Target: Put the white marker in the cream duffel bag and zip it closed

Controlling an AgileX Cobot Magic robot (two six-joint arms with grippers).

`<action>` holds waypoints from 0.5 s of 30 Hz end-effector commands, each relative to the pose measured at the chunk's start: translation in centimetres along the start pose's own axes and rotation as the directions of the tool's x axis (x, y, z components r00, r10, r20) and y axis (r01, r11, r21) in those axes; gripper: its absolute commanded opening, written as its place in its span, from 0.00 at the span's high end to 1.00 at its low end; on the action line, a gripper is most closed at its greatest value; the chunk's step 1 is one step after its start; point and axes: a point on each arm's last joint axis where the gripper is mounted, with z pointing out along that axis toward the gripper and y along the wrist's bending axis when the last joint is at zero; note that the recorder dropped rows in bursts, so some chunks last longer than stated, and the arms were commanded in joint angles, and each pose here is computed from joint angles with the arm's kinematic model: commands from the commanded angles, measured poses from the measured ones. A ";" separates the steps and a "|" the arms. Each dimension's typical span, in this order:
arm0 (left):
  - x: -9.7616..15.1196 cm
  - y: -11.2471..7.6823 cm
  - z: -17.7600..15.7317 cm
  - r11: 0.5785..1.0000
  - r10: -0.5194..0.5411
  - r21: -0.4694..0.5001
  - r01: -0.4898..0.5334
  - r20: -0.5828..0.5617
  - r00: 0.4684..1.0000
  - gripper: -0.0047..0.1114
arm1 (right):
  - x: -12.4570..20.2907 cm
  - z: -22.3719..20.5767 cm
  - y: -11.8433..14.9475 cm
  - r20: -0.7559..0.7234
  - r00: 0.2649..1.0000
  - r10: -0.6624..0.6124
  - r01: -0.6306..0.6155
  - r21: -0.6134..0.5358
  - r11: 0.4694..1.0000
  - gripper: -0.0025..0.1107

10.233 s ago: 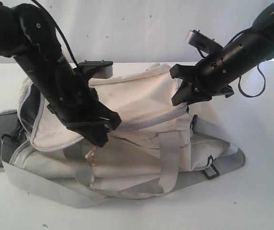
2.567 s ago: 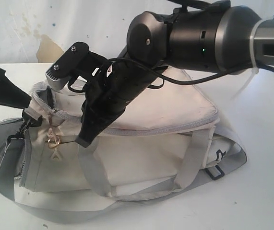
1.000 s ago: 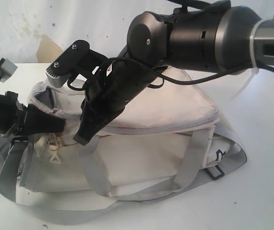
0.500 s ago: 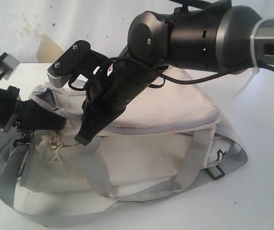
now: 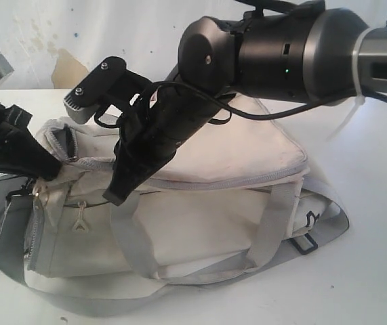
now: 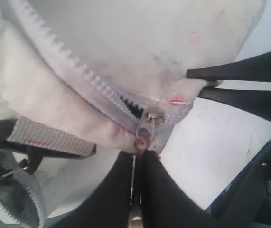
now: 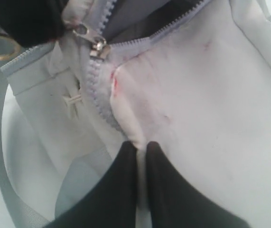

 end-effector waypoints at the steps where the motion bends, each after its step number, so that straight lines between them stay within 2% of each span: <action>1: -0.3 -0.6 -1.0 0.999 0.001 -0.037 -0.001 -0.005 1.000 0.96 | 0.3 -0.1 -0.1 -0.024 1.000 0.007 -0.007 0.011 1.000 0.98; 4: -1.0 -1.1 -1.5 1.000 0.003 -0.024 -0.003 0.029 1.000 0.96 | 0.5 -0.1 0.0 -0.037 0.999 0.037 -0.037 0.004 0.999 0.98; 8: -1.7 -1.5 -2.1 0.998 -0.047 -0.029 0.049 0.055 0.997 0.96 | 1.1 0.1 0.2 -0.073 0.997 0.039 -0.040 -0.017 0.999 0.98; 15: -2.7 -1.0 -3.0 0.983 -0.106 -0.135 0.124 0.134 0.985 0.96 | 1.8 0.4 0.6 -0.114 0.993 0.041 -0.046 -0.040 0.998 0.98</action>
